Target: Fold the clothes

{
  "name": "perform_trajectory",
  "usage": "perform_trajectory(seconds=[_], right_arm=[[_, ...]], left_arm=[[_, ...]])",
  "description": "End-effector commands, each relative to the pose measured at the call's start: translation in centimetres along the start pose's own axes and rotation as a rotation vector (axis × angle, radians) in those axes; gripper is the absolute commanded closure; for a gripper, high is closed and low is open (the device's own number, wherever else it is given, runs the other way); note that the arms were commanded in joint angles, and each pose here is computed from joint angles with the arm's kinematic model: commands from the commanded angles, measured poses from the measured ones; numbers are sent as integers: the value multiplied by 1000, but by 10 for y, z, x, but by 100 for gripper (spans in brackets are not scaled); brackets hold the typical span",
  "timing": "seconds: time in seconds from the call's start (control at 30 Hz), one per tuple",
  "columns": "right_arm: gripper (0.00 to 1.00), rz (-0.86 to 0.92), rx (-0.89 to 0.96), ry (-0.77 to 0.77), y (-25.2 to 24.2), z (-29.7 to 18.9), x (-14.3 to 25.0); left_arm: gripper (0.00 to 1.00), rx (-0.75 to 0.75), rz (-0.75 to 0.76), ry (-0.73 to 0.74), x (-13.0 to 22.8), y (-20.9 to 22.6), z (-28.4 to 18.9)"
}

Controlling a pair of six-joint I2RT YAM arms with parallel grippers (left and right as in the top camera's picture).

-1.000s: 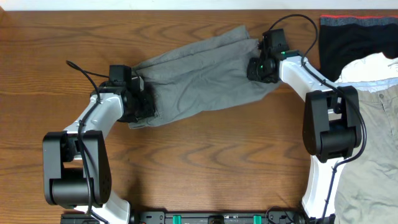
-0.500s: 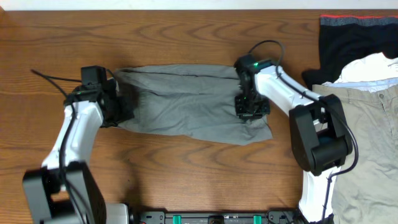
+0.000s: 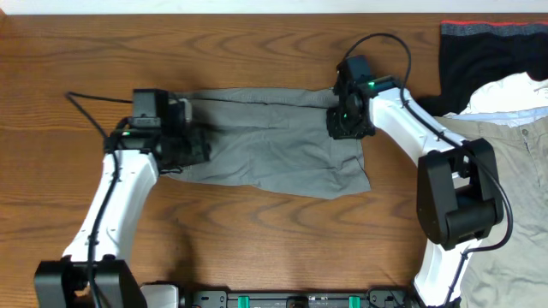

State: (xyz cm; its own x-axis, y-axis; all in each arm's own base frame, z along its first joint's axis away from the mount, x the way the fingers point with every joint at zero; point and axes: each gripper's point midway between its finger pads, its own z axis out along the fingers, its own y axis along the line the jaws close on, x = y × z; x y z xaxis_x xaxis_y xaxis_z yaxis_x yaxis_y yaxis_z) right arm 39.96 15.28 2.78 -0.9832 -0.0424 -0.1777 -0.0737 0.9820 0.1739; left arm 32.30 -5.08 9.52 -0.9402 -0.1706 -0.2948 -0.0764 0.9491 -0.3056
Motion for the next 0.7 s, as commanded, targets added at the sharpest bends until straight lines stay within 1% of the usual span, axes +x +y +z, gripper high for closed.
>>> perform_trajectory(seconds=[0.0,0.13,0.2,0.3,0.4,0.57,0.67], right_arm=[[81,-14,-3,-12,-1,11,-5],[88,0,29,-115,-6,26,-32],[89,-5,13,-193,-3,30,-52],[87,-5,-35,-357,5,20,-92],[85,-10,-71,-478,12,5,-121],[87,-5,-84,-551,3,-18,-146],[85,-58,-131,-523,2,-37,-148]], left_arm=[[48,18,24,41,6,-10,9],[48,15,26,50,8,-10,12],[48,15,27,50,8,-10,12],[48,14,25,55,9,-10,12],[48,12,23,64,11,-9,12],[48,10,20,75,14,-9,12],[48,10,20,75,14,-9,12]])
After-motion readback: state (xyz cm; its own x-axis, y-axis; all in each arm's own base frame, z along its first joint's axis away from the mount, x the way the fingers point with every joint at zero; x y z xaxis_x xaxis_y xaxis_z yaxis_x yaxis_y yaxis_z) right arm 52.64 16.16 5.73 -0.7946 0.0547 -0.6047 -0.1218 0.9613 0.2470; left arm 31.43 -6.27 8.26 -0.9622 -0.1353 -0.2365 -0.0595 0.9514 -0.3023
